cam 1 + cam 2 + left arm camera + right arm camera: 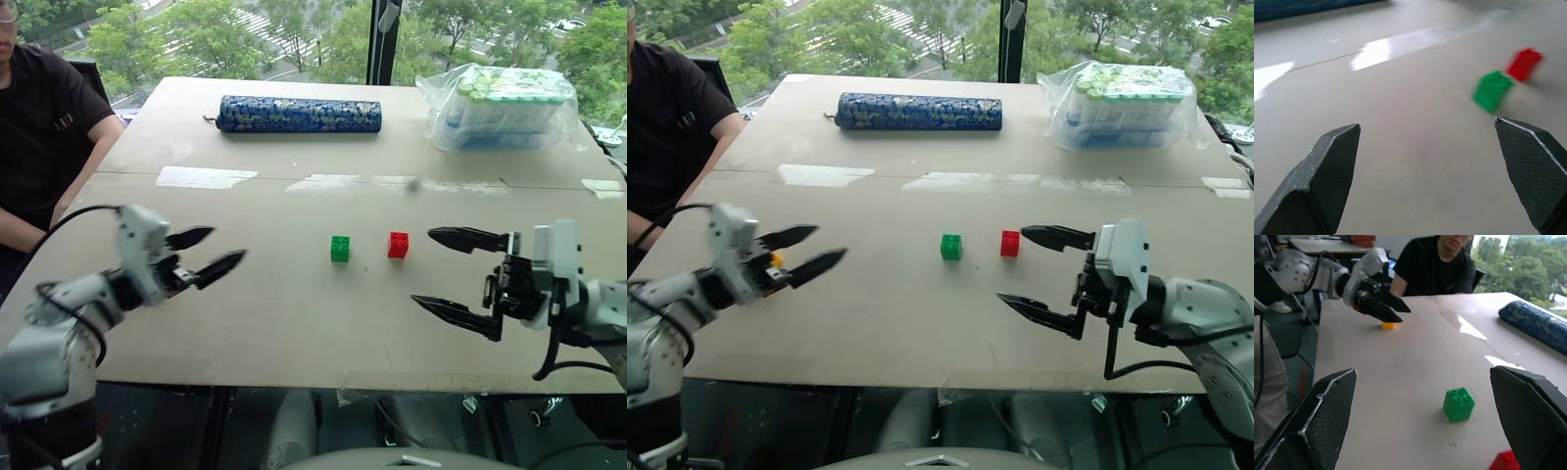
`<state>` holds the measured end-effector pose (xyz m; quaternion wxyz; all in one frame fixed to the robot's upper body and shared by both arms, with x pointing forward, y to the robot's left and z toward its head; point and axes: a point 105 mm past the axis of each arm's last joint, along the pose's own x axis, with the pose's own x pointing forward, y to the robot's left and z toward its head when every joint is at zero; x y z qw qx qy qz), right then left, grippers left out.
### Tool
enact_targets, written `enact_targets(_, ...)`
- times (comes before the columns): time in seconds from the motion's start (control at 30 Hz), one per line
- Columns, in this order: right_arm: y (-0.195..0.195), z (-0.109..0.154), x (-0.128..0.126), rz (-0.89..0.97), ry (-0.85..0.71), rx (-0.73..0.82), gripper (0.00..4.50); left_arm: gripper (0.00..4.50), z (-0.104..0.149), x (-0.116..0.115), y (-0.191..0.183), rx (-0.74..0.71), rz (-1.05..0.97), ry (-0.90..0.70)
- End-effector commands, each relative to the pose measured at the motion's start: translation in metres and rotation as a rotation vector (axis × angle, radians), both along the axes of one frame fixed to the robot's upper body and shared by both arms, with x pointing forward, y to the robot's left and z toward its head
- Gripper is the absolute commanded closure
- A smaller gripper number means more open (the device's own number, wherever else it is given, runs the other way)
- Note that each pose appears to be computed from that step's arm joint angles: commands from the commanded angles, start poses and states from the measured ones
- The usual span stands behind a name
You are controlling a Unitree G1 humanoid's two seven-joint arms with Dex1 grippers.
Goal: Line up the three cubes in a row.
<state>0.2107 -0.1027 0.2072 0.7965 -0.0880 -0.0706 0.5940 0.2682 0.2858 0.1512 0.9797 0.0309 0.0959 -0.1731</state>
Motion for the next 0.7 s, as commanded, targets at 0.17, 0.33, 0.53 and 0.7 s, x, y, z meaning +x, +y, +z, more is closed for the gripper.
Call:
enact_targets(0.17, 0.015, 0.002, 0.007, 0.128, -0.002, 0.020, 0.00, 0.02, 0.000, -0.026, 0.050, 0.094, 0.384, 0.056)
enact_targets(0.33, 0.016, 0.003, 0.007, 0.131, -0.012, 0.017, 0.00, 0.02, 0.002, -0.016, 0.064, 0.147, 0.342, 0.138)
enact_targets(0.53, 0.015, 0.004, 0.004, 0.089, -0.025, 0.012, 0.00, 0.02, -0.010, 0.003, 0.073, 0.181, 0.237, 0.233)
enact_targets(0.7, 0.013, 0.005, 0.000, 0.056, -0.025, 0.006, 0.00, 1.60, -0.022, 0.017, 0.079, 0.216, 0.162, 0.253)
